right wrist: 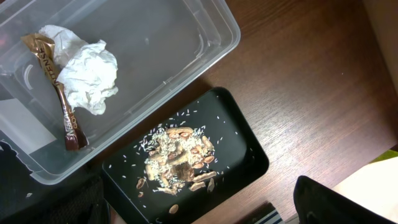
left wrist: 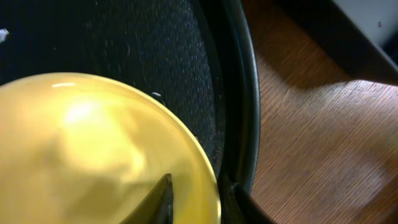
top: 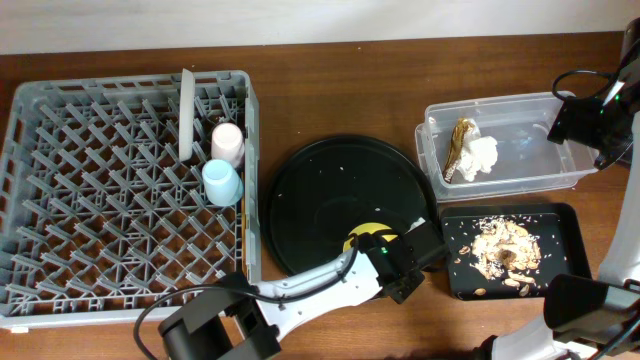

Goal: Sort waste into correct bins and load items into the dishwasher rack
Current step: 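Reach the left gripper to the yellow bowl and grasp its rim, then carry the yellow bowl into the rack and set it down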

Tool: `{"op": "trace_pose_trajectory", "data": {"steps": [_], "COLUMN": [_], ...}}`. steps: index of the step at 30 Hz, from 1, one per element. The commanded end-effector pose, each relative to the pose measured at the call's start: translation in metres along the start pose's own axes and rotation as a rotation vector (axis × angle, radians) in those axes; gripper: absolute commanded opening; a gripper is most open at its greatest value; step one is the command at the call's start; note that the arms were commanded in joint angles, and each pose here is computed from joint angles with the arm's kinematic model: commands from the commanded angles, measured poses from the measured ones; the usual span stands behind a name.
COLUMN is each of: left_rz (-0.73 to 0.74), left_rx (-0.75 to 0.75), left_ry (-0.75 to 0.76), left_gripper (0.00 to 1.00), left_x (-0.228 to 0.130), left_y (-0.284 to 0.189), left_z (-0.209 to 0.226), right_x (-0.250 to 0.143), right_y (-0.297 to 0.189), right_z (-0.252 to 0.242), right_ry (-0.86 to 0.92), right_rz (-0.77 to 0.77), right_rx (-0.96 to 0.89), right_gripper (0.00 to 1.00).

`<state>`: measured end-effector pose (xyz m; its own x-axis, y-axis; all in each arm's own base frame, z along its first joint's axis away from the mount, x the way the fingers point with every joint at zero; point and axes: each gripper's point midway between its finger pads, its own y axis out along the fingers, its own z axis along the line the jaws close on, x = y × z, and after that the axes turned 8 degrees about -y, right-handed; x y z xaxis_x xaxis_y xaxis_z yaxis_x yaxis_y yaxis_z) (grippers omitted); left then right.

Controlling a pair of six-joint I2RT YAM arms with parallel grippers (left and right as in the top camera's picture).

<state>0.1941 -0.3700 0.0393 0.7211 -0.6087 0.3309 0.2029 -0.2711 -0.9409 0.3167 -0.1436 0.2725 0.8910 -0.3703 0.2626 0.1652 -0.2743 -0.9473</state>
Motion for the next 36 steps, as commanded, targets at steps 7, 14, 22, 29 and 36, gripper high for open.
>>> {"op": "trace_pose_trajectory", "data": {"steps": [7,14,22,29,36], "left_rz": [0.05,0.083,0.073,0.041,-0.138], "left_rx": [0.005,0.02,0.065,0.077,0.006], "left_ry": [0.006,0.008,0.01,-0.014,-0.165], "left_gripper": [0.17,0.17,0.01,0.01,0.01], "left_x": [-0.012,-0.021,-0.019,-0.001,0.048], "left_y": [0.007,0.006,0.006,-0.022,-0.154], "left_z": [0.002,0.006,0.014,0.022,0.063], "right_x": [0.002,0.002,0.002,0.002,0.002], "right_y": [-0.006,-0.006,-0.006,-0.006,-0.006], "right_z": [-0.004,-0.004,-0.004,-0.004,-0.004], "right_ry": [0.017,0.017,0.017,0.017,0.017], "right_rz": [-0.021,-0.021,-0.021,-0.021,-0.021], "right_rx": [-0.008,-0.008,-0.008,-0.008,-0.008], "right_gripper": [0.99,0.99,0.99,0.99,0.99]}}
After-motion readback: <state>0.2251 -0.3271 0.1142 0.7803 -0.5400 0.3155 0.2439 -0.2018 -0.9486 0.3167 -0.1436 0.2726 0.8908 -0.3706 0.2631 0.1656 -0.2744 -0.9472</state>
